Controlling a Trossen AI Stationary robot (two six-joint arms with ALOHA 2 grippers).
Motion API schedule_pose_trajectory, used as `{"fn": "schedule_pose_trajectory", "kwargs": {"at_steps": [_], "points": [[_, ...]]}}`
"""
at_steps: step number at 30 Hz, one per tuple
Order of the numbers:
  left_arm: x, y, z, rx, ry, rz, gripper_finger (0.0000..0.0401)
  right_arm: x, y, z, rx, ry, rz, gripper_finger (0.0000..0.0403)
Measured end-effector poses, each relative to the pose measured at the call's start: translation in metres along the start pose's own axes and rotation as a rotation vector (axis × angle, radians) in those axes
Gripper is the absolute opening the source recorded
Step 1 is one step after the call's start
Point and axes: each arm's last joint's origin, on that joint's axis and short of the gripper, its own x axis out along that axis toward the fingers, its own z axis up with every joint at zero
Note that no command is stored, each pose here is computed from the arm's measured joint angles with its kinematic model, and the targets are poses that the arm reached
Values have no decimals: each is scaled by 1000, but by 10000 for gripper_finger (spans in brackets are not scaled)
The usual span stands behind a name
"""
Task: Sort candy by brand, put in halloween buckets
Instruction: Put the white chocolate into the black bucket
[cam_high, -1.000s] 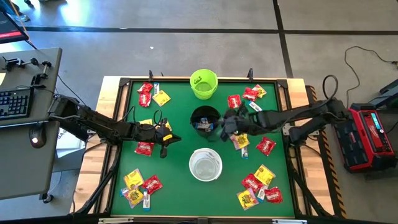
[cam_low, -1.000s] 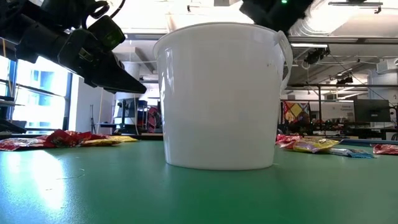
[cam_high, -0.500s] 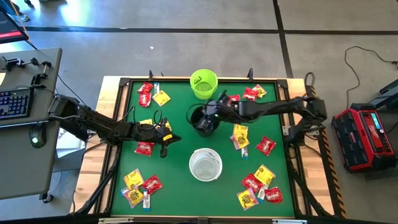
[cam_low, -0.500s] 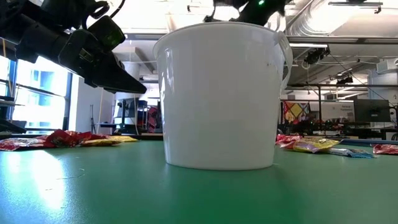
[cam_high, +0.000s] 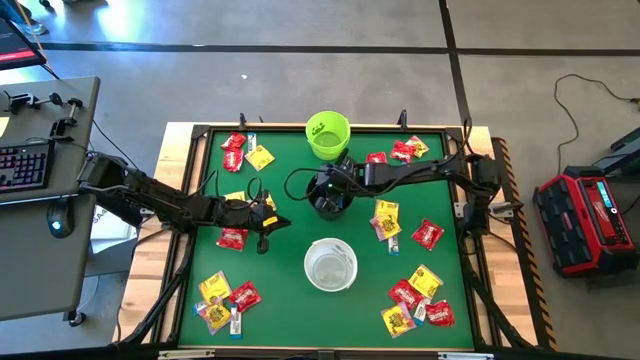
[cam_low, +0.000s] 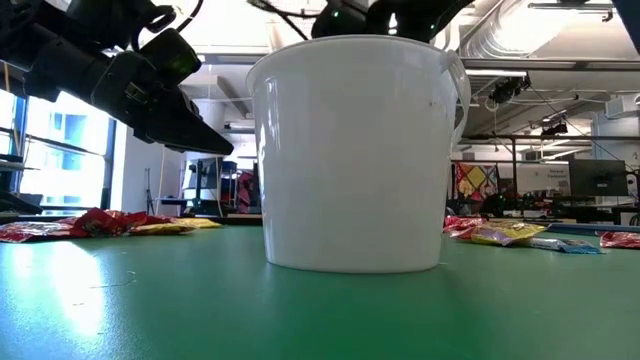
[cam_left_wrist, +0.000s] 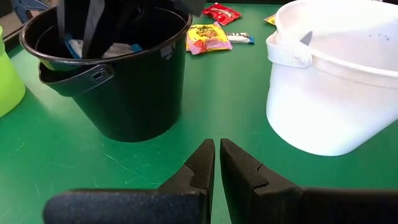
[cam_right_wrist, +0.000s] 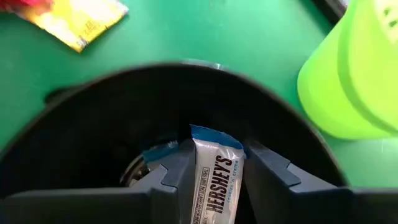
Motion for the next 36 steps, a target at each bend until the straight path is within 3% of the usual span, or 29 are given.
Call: {"fn": "schedule_pose_trajectory", "kwargs": {"at_steps": [11,24,29,36], "points": [[0,0,0,0,-1,0,17,5,2,-2,-1,15,15,113],[0,0,0,0,-2,-1,17,-1,14,-3,-94,-11,27,186],[0,0,0,1,-3,0,17,-23,20,5,-102,-101,-26,150],[0,0,0,1,-3,0,17,-66,9,14,-112,-168,-65,42]]}}
